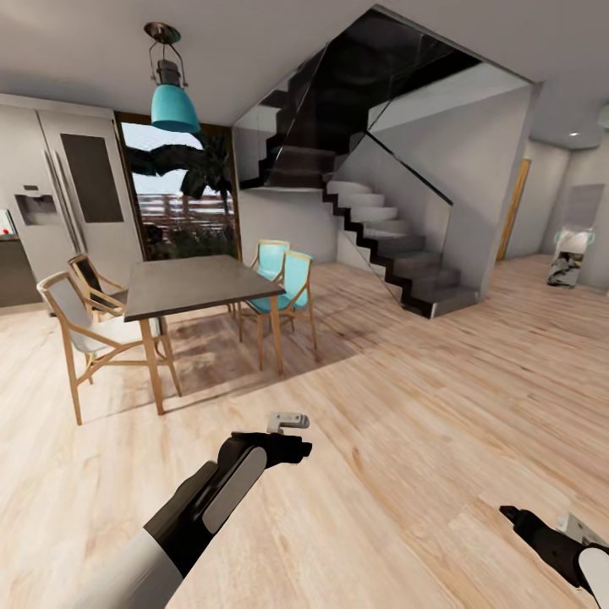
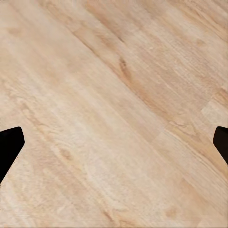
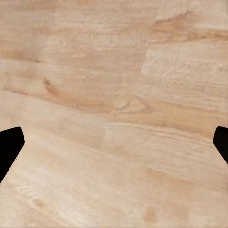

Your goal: Place each of the two pumpkins and all three candles from the living room inside a cabinet in the living room (use any cabinet), then make sure every cabinet is closed, and position the cauldron so it is next to a table in the living room.

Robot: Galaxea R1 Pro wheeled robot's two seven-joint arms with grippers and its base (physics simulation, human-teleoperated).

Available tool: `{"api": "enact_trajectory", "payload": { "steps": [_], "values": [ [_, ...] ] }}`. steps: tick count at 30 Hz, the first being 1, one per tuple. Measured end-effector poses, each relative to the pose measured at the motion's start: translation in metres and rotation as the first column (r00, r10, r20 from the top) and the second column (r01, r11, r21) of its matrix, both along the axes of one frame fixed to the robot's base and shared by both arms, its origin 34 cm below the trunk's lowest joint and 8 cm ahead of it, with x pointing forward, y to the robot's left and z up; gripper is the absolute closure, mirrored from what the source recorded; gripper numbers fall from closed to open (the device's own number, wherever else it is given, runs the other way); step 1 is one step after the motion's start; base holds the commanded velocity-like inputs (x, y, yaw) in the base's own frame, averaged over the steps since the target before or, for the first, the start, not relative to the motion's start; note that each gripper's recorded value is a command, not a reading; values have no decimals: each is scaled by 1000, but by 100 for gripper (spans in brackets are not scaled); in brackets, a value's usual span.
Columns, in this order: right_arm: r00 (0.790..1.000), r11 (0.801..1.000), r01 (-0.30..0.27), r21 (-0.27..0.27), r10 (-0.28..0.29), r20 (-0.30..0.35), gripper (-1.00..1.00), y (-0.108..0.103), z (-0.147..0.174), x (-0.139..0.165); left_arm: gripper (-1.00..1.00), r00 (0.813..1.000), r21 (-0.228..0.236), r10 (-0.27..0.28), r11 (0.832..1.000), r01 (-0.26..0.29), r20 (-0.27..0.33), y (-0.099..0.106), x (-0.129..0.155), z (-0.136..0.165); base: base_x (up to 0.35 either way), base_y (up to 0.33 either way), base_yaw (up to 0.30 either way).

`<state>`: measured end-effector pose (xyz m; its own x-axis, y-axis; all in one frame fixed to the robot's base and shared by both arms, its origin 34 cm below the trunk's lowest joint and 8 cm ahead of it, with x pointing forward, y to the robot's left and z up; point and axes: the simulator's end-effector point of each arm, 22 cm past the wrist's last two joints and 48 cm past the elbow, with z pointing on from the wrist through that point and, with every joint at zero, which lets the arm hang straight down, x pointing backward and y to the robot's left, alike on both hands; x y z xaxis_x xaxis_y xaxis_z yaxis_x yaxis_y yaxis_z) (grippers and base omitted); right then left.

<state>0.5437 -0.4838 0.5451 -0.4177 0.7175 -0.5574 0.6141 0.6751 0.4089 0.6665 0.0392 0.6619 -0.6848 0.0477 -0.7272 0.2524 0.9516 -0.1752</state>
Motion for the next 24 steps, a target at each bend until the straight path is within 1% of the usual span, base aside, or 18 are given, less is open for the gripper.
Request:
{"api": "enact_trajectory", "payload": {
  "steps": [7,14,18,24],
  "values": [
    [1000,1000,1,1,-1,-2,-100,0,-2,0,-100,1000,-1,0,1000,0,-5,0,0,-3,328,-57,-4],
    [1000,1000,-1,2,1,-5,-100,0,-3,0,-100,1000,-1,-1,1000,1,-9,-1,0,-5,300,-110,-170],
    [1000,1000,-1,2,1,-8,-100,0,-5,0,-100,1000,-4,-2,1000,2,-8,-2,1,-5,120,-55,-230],
    [1000,1000,-1,2,1,-13,-100,0,-7,-1,-100,1000,-9,-6,1000,6,-2,-3,1,-2,30,-14,-239]
  ]
}}
